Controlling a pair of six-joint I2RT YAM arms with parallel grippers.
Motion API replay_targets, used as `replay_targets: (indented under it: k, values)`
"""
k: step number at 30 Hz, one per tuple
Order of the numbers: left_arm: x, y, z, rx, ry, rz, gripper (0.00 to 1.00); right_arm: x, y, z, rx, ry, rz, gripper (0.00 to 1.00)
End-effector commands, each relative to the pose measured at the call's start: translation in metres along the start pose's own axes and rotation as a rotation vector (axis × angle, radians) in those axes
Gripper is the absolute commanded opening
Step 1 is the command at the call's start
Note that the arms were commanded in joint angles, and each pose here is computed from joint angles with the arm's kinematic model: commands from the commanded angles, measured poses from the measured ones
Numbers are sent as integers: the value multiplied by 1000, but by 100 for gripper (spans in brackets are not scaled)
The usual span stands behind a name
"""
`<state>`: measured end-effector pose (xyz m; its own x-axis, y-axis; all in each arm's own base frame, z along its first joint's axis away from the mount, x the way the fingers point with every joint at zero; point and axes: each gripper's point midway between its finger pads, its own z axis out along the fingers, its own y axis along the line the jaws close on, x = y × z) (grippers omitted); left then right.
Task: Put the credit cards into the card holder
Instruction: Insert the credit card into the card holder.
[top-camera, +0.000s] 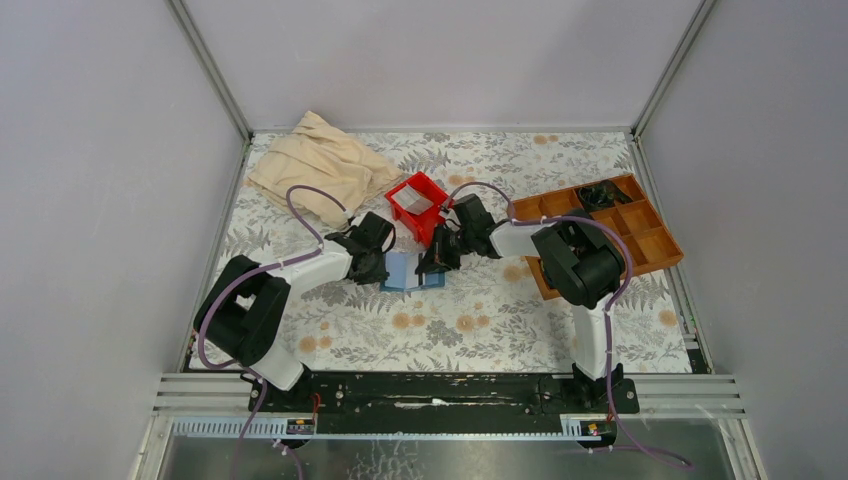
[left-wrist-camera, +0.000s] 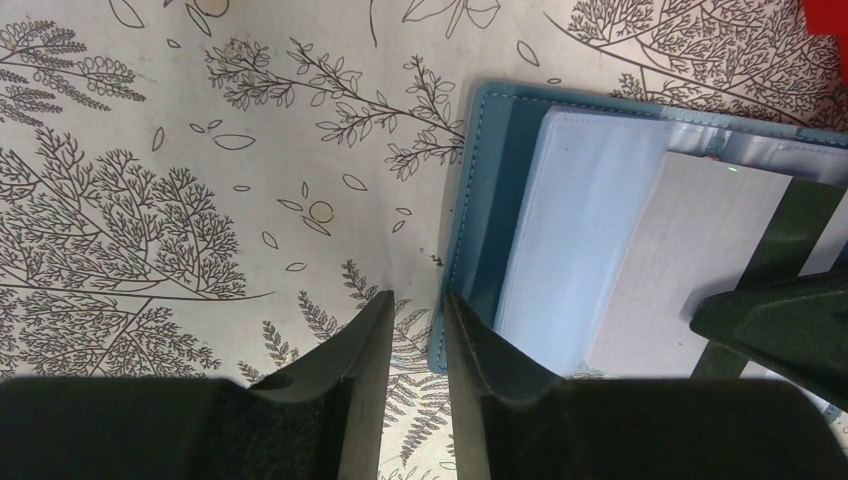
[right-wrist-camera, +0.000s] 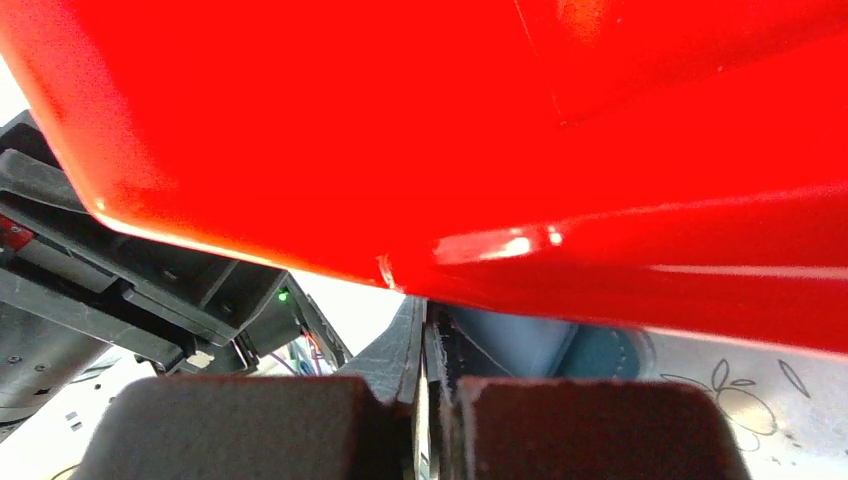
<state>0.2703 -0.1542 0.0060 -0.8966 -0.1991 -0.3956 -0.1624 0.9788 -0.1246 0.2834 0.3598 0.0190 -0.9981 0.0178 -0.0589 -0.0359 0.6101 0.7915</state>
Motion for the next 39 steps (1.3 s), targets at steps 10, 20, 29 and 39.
replay_targets:
  k: [10,20,29,39]
  values:
    - [42,26,24,-87,136,36,32,16,6,23,-11,-36,139,0]
    - [45,37,20,-166,183,56,32,12,-2,11,10,-71,149,0]
    - [50,45,15,-205,217,67,32,2,-3,4,-27,-92,168,0]
    - [56,53,5,-240,243,68,32,-1,-5,-4,-56,-93,160,0]
